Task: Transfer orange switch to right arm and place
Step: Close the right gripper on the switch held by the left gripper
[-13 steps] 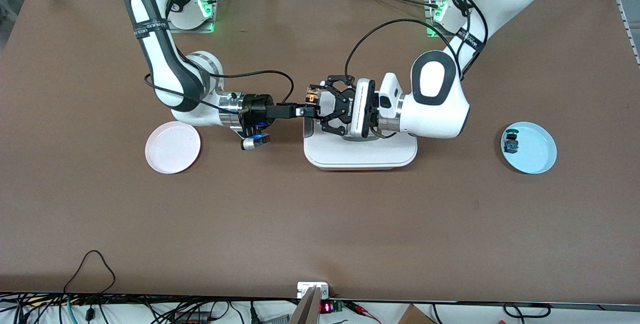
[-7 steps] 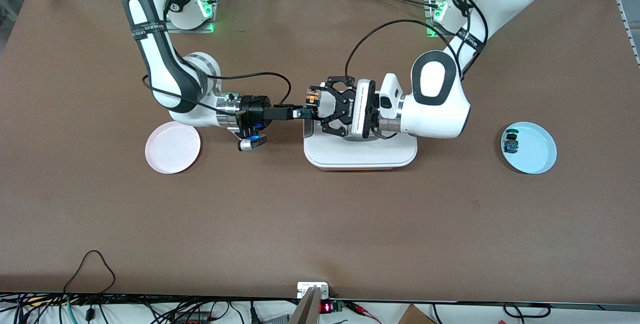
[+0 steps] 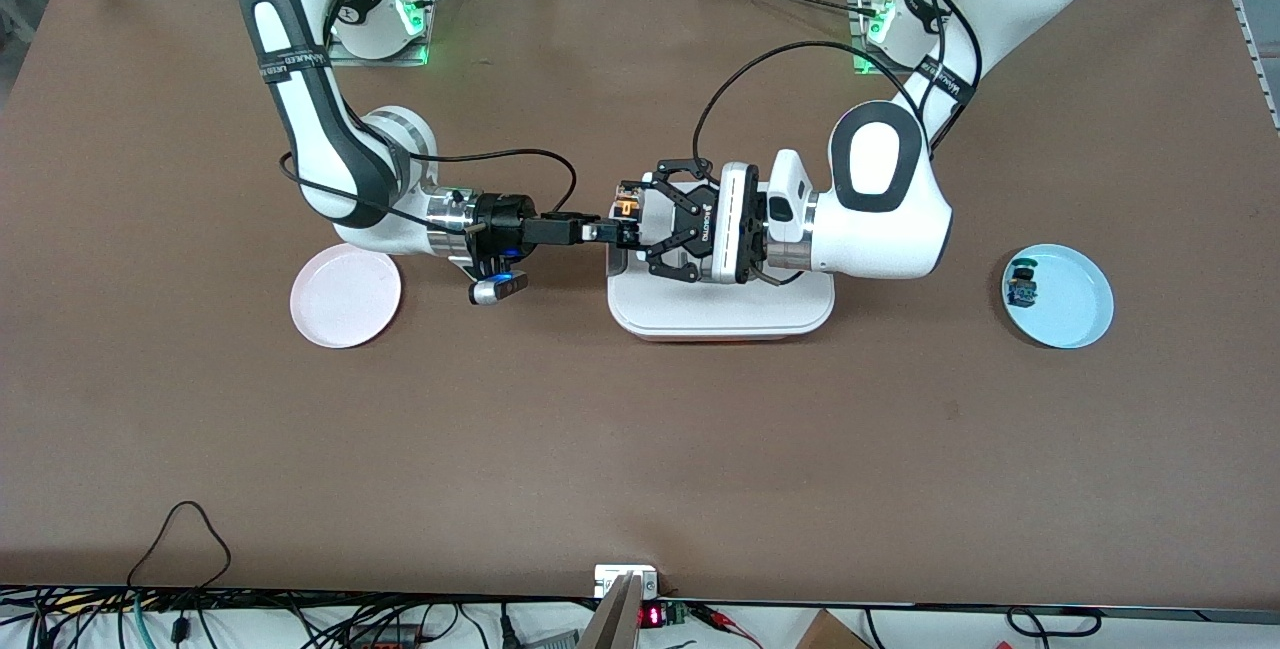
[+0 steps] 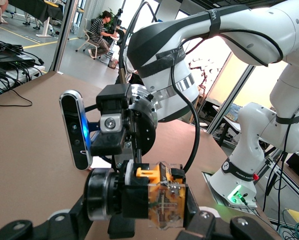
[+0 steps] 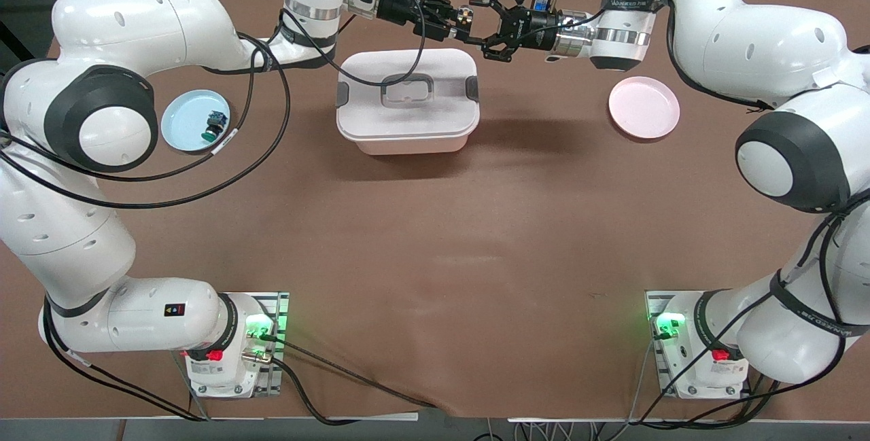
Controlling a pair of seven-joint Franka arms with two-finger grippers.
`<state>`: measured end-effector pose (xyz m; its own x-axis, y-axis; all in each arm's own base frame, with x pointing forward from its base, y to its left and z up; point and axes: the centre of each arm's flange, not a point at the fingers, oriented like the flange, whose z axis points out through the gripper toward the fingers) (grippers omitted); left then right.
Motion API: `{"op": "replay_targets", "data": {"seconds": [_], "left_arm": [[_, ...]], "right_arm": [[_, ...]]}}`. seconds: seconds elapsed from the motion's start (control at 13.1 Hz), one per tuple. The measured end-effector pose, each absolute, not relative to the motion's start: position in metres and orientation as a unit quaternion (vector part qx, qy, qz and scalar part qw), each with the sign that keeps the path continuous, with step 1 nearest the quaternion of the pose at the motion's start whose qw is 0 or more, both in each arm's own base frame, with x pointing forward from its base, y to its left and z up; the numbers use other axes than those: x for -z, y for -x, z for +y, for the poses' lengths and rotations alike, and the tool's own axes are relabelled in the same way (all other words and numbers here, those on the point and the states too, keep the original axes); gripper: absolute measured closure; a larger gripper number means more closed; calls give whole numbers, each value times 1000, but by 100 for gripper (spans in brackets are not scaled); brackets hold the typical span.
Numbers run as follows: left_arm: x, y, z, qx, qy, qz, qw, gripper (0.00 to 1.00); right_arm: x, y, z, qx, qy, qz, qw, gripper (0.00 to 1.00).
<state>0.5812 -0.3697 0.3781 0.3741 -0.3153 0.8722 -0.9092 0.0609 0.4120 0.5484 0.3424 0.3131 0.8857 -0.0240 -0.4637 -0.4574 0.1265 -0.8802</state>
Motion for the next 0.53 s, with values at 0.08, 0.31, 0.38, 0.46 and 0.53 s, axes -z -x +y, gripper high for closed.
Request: {"op": "replay_targets", "data": {"seconds": [0.08,0.31,0.38,0.46,0.53], "left_arm": [[-378,-581,-370,-274,-628,-487,541,28],[-381,-581,-370,-276,-627,-489,540,28],[-383,-581,-370,-277,-626,-489,540,28],[-384,-581,-370,-278,-626,-490,540,28],[-384,-581,-371,-278,-626,-490,539,28]], "right_arm": [[-316,-548,342,-148,643,186,728,19],[-322,-548,343,-147,641,182,731,19],[-323,-548,344,-147,641,181,731,20],[-323,-548,344,-147,641,181,731,25],[-323,-548,344,-147,641,181,731,26]]}}
